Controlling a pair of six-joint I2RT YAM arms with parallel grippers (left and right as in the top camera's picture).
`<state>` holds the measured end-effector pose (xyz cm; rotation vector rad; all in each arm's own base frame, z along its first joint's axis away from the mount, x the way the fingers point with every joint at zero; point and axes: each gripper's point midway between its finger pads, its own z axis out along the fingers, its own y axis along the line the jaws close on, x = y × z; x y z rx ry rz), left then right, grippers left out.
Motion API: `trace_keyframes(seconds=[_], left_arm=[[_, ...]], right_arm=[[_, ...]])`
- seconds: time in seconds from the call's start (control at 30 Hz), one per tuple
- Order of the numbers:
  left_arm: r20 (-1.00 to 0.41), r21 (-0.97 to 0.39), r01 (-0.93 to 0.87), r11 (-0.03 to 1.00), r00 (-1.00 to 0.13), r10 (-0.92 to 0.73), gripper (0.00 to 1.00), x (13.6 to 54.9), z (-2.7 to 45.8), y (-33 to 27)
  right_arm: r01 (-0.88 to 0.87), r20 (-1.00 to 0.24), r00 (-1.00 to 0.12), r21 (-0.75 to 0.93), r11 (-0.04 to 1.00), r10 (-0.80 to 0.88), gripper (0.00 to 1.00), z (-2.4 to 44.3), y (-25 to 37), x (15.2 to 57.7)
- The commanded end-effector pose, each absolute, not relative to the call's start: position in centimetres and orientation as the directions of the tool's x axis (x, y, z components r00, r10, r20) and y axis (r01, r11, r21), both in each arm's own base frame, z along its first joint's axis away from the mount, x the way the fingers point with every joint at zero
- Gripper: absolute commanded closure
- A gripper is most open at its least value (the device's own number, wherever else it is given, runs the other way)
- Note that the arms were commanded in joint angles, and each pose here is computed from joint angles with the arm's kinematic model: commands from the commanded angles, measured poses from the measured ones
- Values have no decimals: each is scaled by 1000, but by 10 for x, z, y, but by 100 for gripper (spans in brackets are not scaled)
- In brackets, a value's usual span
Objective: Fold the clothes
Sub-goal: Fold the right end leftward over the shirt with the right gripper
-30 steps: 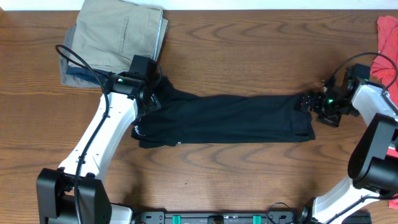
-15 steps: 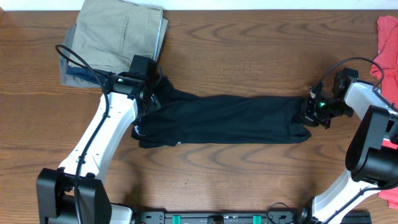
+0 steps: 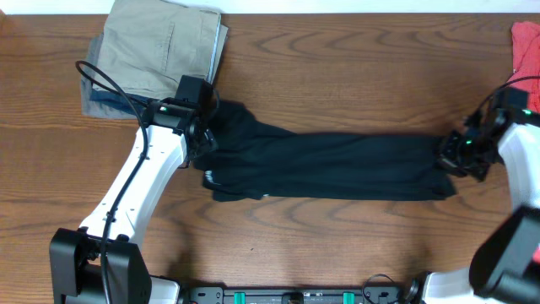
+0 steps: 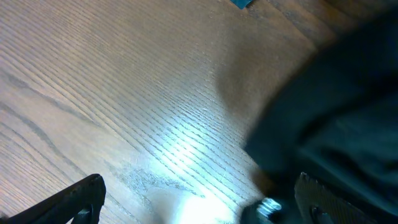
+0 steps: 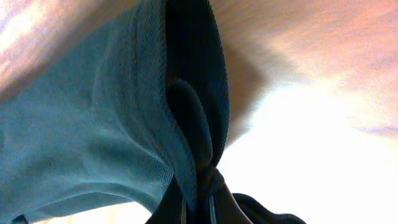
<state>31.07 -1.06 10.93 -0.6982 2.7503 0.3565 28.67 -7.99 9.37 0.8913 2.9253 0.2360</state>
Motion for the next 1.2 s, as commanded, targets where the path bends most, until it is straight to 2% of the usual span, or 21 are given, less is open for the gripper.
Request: trace_keyframes(seconds=[0.0,0.23,0.6,1.17], left_arm=[[-318,178,-501,847,-844,-432,2,310,106,-8],[-318,177,-502,847,-843,-433,2,310,106,-9],[-289,127,-494,860,-848,-444,2,310,103,-19],[-289,127,-494,860,-848,-444,2,310,103,-19]], right_arm=[[595,-139,-789,71,801,598,99,127,-105,286],[572,-146,-799,111,813,583,99,147,-88,293],[380,-154,-895,228,897,418,99,148,-3,320],[254,-132,-946,265,930,295,98,86,102,326]])
